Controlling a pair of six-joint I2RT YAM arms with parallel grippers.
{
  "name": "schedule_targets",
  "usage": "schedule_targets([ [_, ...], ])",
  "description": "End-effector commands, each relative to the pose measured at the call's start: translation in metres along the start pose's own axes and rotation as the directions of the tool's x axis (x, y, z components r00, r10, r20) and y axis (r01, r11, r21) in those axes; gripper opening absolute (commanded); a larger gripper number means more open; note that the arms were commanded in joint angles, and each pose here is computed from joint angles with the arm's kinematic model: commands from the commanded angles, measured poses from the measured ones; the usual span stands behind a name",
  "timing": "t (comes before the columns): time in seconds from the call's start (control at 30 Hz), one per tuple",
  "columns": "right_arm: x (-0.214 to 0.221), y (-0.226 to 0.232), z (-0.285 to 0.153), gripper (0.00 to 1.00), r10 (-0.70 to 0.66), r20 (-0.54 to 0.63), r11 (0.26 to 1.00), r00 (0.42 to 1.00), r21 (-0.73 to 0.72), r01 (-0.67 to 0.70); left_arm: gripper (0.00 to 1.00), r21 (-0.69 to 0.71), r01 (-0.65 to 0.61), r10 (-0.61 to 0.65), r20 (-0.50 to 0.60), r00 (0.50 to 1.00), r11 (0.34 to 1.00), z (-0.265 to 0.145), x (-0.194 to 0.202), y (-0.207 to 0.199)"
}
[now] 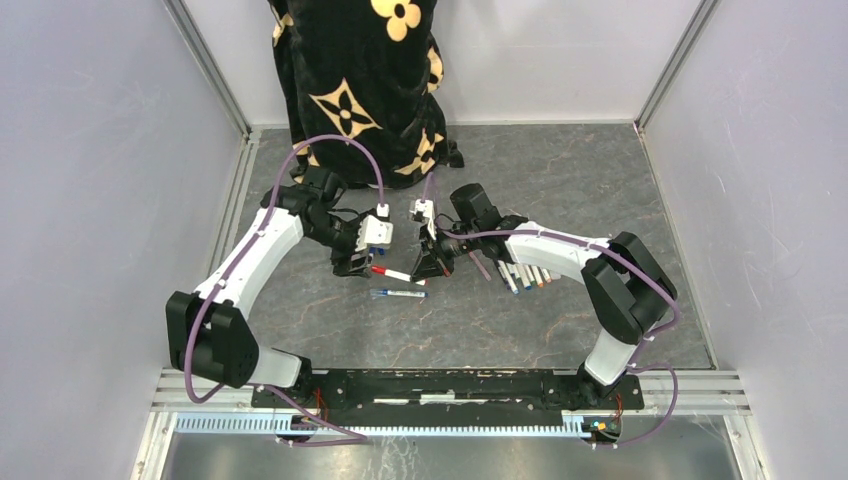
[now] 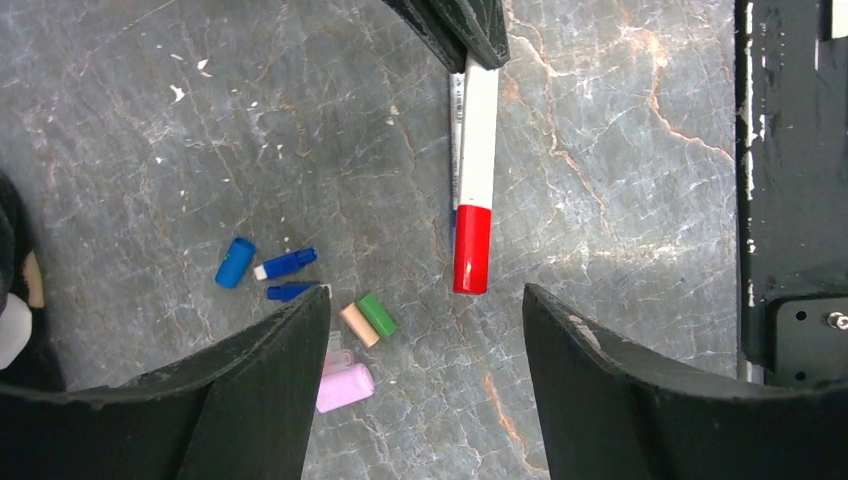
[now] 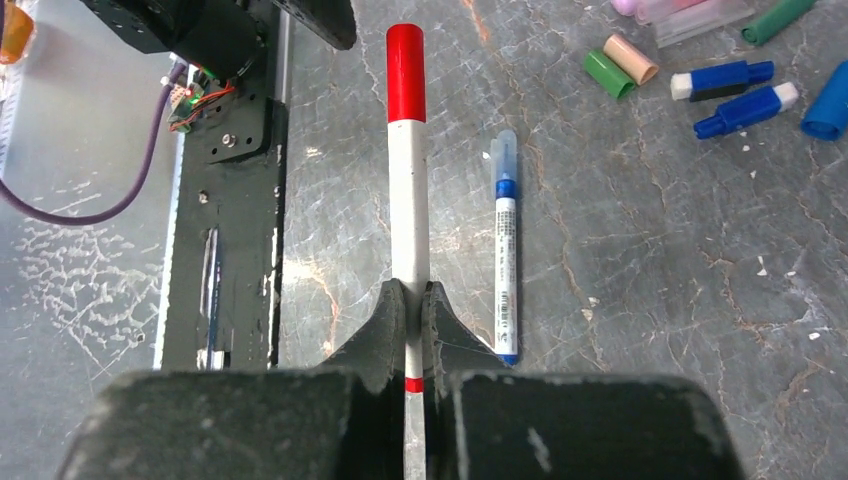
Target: Open the pen caps
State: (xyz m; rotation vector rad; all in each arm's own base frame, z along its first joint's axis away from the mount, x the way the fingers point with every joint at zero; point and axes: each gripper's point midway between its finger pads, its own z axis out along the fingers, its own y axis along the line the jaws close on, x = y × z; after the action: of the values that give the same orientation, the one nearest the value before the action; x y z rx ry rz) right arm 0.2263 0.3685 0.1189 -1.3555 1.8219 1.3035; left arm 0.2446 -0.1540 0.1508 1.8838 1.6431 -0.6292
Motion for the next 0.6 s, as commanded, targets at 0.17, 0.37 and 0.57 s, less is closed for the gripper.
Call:
schedule_targets([
  [0.17,-0.032,0.007,-0.007,0.00,-0.045,0.048,0.998,0.998,-0.031,0.046,0.66,0.122,-0.067,0.064,0.030,0.998,0.990,0.009,-0.009,-0.019],
  [0.37,-0.035,0.006,-0.007,0.00,-0.037,0.057,0.999,0.998,-0.032,0.039,0.58,0.145,-0.053,0.050,0.018,0.999,0.988,0.014,-0.007,-0.020],
  [0.57,-0.037,0.005,-0.006,0.00,-0.027,0.061,0.999,0.998,-0.038,0.030,0.47,0.169,-0.053,0.049,0.028,0.998,0.984,0.022,-0.012,-0.022],
])
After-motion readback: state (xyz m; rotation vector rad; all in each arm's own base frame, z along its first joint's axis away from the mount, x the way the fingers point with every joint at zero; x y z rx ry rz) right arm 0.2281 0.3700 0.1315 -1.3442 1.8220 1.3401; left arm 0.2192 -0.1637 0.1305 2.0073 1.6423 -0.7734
